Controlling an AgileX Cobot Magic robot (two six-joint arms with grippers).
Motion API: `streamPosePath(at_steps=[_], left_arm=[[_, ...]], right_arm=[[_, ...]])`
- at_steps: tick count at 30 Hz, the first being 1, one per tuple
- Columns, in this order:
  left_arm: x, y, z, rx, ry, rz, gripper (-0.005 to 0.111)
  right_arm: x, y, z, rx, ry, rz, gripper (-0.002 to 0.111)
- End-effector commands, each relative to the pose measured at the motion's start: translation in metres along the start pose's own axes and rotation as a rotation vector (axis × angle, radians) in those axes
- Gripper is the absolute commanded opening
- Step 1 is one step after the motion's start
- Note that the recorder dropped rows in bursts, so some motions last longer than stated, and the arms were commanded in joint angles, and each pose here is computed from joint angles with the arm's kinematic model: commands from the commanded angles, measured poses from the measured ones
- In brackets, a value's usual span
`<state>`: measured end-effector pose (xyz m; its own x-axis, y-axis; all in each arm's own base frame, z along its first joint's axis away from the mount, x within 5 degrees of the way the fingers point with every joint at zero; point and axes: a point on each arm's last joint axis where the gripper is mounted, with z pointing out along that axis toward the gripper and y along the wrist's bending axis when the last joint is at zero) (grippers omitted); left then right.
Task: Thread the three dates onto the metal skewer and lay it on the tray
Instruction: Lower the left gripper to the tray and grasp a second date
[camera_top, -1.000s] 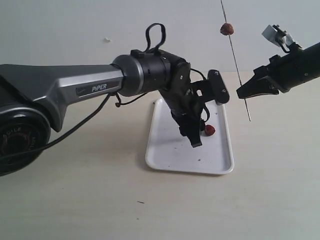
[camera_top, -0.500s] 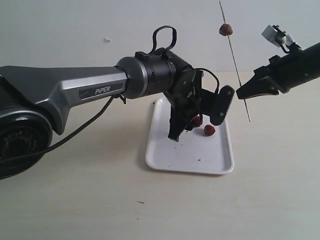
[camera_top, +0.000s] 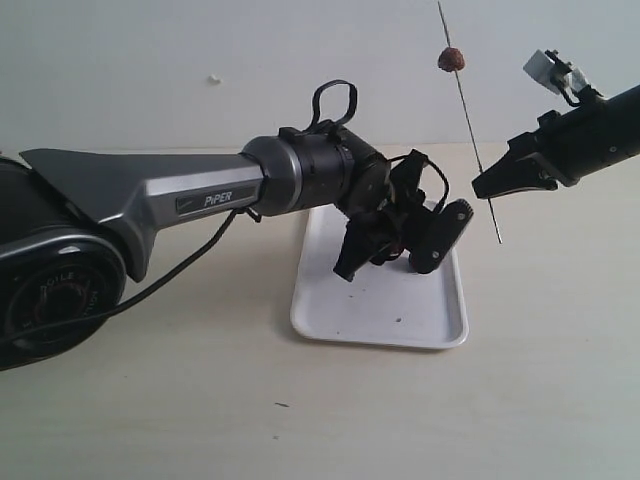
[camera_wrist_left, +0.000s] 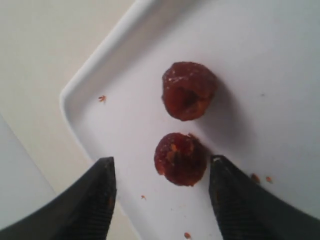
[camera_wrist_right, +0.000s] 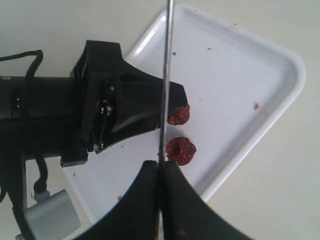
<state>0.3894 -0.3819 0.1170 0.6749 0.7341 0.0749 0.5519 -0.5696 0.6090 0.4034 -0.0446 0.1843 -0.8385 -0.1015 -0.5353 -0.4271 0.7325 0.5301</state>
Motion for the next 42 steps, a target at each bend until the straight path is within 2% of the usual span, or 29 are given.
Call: streamPosePath(at_steps=[1, 13, 25, 30, 42], left_arm=[[-0.001, 0.005, -0.002, -0.031, -0.007, 0.03, 0.055], [-0.002, -0.004, 0.008, 0.005, -0.005, 0.081, 0.055], [-0.001, -0.008, 0.011, 0.023, -0.003, 0.08, 0.055], [-0.001, -0.008, 0.011, 0.028, -0.002, 0.078, 0.042], [-0.001, -0.008, 0.011, 0.028, -0.002, 0.075, 0.039]], right_arm=[[-0.002, 0.002, -0.005, 0.001, -0.01, -0.02, 0.0], [-0.002, 0.003, -0.005, -0.001, -0.011, -0.019, 0.0], [-0.002, 0.003, -0.005, -0.001, -0.011, -0.021, 0.0], [-0.002, 0.003, -0.005, -0.001, -0.011, -0.024, 0.0], [-0.002, 0.003, -0.005, -0.001, -0.011, -0.029, 0.0]])
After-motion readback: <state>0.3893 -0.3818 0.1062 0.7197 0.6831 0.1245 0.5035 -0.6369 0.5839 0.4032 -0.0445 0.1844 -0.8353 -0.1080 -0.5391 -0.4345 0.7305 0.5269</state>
